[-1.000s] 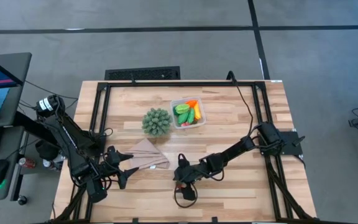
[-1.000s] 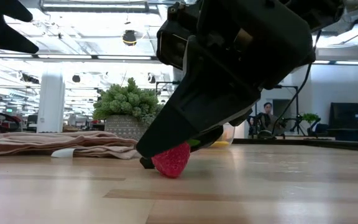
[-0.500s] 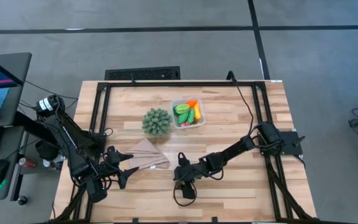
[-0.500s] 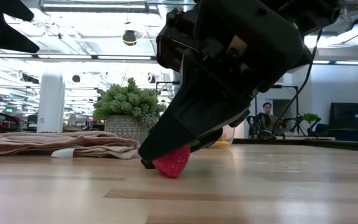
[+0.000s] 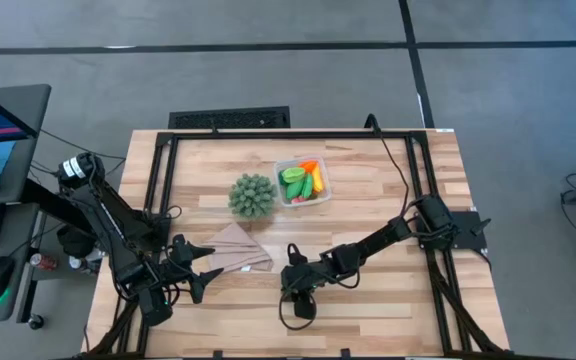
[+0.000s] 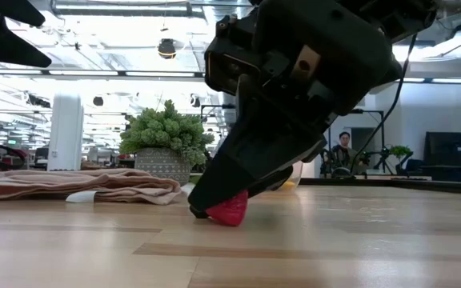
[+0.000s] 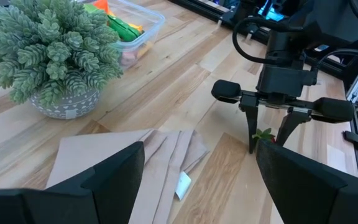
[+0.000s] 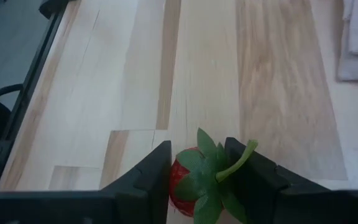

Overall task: Pick and placing Produce into tupperware
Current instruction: Put the strawberry into the transparent bin

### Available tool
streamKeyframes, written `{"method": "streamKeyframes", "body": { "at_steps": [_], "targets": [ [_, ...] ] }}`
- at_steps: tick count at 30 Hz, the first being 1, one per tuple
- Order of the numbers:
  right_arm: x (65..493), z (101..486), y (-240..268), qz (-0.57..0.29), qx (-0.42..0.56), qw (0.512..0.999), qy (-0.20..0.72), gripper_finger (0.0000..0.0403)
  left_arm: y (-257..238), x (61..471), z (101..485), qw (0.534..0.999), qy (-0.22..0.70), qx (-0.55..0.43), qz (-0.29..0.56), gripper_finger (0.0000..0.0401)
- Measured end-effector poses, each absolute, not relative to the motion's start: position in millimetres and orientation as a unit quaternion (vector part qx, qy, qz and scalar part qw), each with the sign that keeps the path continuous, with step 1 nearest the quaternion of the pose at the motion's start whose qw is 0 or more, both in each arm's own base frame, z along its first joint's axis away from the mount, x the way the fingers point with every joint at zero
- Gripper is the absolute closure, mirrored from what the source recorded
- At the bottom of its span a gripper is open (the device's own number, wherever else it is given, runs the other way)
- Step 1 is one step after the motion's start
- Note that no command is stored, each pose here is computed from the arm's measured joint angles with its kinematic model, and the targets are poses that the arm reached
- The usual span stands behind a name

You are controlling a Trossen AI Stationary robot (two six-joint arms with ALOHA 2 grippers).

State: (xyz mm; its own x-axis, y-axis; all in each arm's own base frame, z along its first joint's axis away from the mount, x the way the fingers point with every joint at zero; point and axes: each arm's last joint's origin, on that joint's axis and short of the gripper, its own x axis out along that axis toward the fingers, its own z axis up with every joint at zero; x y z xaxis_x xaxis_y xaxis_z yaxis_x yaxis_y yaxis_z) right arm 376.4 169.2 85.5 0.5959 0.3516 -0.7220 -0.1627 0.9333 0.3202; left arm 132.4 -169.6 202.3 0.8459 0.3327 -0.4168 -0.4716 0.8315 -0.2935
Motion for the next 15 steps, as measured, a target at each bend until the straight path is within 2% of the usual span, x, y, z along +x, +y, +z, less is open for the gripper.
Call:
{"method": "streamKeyframes", "body": {
  "at_steps": [8,15],
  "targets": [
    [372.8,98.5,164.9,0.148,0.114,0.881,0.434,0.0253,-169.3,132.5,202.9,0.942,0.166,-0.194,0.217,0.0101],
    [368.5,115.3,157.7,0.142,0.113,0.878,0.442,0.0272,-168.8,132.7,203.4,0.944,0.155,-0.191,0.22,0.0101]
  ]
}}
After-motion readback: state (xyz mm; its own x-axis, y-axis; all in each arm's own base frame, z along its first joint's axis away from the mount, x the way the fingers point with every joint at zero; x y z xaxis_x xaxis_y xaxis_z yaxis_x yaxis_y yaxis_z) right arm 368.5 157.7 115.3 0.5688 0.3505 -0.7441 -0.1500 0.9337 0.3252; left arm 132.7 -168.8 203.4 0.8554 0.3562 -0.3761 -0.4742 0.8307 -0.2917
